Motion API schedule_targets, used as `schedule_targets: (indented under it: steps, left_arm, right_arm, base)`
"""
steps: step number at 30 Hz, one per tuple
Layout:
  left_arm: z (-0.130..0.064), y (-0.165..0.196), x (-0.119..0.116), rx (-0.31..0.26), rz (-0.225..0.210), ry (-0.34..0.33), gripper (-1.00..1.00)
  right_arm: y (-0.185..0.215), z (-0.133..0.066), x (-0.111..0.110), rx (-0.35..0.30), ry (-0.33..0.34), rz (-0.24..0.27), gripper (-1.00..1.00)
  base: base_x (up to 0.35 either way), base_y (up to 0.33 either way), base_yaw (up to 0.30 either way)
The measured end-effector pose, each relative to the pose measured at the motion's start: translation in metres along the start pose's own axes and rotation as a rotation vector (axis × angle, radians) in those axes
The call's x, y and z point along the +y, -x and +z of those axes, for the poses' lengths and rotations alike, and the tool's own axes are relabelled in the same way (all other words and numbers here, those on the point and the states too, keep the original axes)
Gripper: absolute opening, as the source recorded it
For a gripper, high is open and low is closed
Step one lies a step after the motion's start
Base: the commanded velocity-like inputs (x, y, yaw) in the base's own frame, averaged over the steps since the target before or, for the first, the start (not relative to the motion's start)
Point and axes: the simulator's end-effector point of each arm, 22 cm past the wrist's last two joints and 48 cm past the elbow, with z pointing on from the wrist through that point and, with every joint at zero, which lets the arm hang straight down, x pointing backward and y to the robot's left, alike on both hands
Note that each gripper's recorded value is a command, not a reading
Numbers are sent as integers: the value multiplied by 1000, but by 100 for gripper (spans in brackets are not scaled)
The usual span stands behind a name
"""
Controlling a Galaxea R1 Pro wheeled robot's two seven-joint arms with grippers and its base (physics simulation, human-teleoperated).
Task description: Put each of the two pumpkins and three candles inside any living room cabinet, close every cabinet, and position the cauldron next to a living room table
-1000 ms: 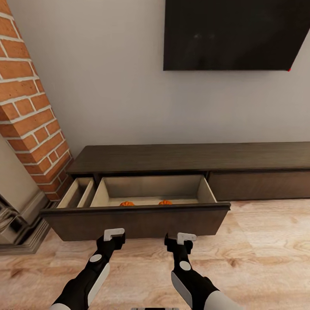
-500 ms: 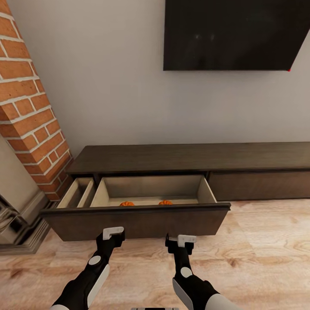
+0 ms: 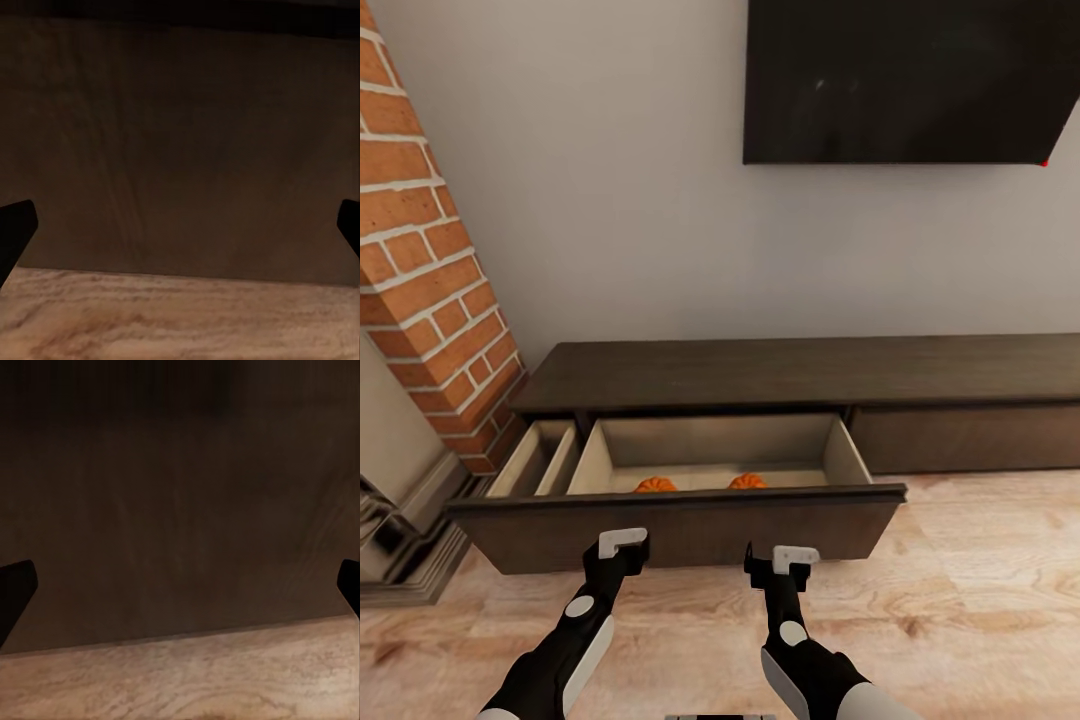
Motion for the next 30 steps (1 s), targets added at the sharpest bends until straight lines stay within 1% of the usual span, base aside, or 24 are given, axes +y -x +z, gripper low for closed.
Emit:
schedule_targets:
  steps: [10,16,25,27,28,30]
  left_arm:
    - [0,0,0,-1,0,0,100]
    - [-1,-1,0,0,2,-1,100]
    - [-1,-3,0,2,3,-1,100]
    - [-1,-3,0,2,3,-1,100]
    - [-1,-3,0,2,4,-1,100]
    - [-1,-3,0,2,4,-1,100]
  right_arm:
    - [0,0,0,-1,-1,2,100]
    - [6,0,-1,-24,-4,16,100]
    - [6,3,-1,-11,-2,8,100]
    - [7,4,1,-9,7,2,100]
    - [7,4,5,-9,22,-1,100]
    - [7,3,17,-8,75,-8,100]
  base:
    - [21,2,0]
    - [0,0,0]
    - [0,0,0]
    - [0,0,0]
    - [0,0,0]
    - [0,0,0]
